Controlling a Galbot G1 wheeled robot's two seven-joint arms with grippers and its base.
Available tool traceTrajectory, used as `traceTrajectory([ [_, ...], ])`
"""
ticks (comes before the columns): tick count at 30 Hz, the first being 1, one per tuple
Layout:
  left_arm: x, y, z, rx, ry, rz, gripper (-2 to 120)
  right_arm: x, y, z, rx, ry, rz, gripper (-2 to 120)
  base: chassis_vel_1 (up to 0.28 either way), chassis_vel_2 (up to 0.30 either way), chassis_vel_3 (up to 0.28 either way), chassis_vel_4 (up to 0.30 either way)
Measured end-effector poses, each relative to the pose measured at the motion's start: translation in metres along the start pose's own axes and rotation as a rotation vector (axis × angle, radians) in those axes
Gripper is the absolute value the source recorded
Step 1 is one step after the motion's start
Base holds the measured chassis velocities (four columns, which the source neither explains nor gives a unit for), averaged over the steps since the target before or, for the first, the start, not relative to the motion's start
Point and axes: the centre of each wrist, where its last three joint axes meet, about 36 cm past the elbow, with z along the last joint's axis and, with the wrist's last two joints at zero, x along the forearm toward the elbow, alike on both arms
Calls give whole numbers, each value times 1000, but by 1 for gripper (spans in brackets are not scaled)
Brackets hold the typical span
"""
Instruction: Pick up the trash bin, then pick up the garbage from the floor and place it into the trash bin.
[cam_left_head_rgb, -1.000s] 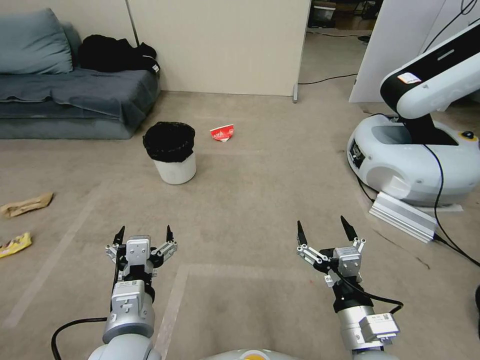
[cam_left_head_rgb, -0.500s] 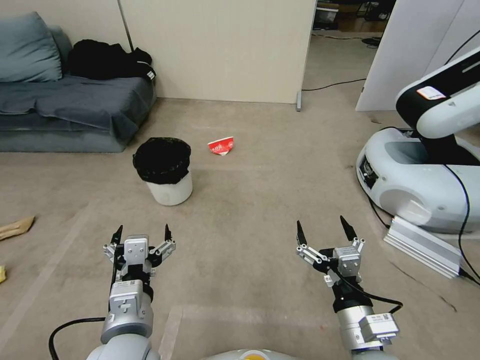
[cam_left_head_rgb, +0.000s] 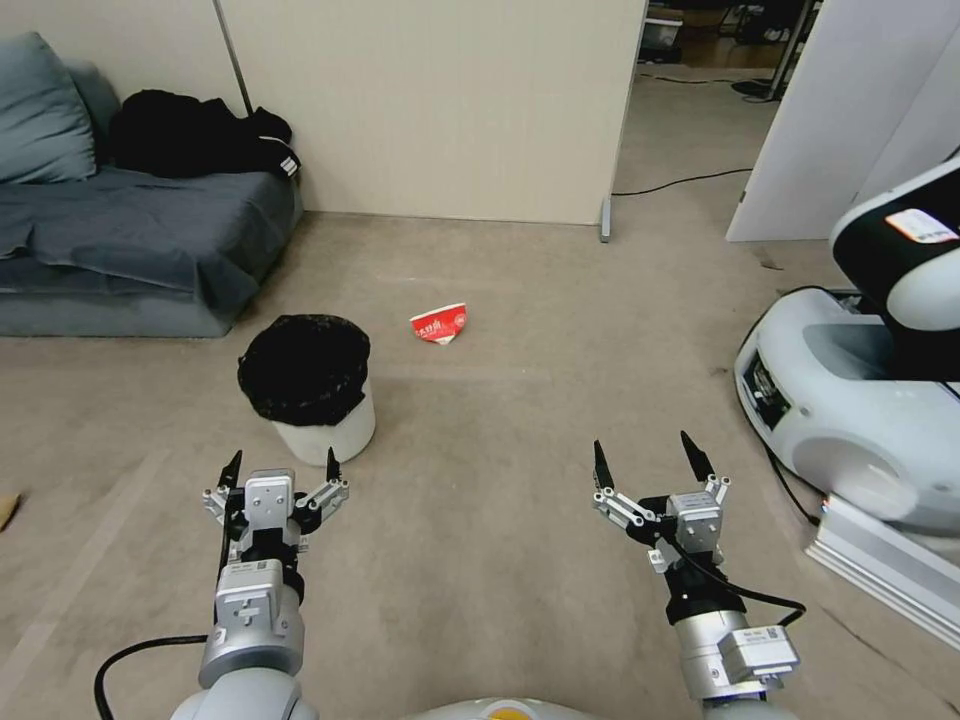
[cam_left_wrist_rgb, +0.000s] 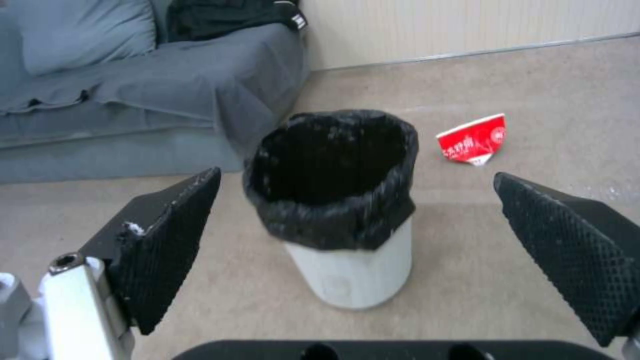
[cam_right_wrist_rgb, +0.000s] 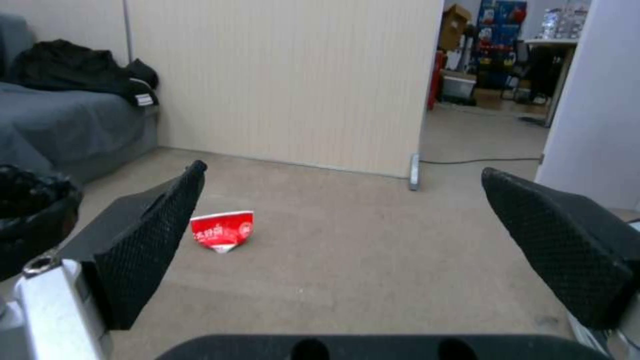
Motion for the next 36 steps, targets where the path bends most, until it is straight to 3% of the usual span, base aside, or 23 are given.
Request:
traceTrajectory([
  [28,-1,0,0,1,0,-5,100,0,0,5,4,13,-6,100,-205,209,211,-204],
  [36,0,1,0,0,-1,-7,100,0,0,5,-9,4,-13,100,-83,71,71,-83],
])
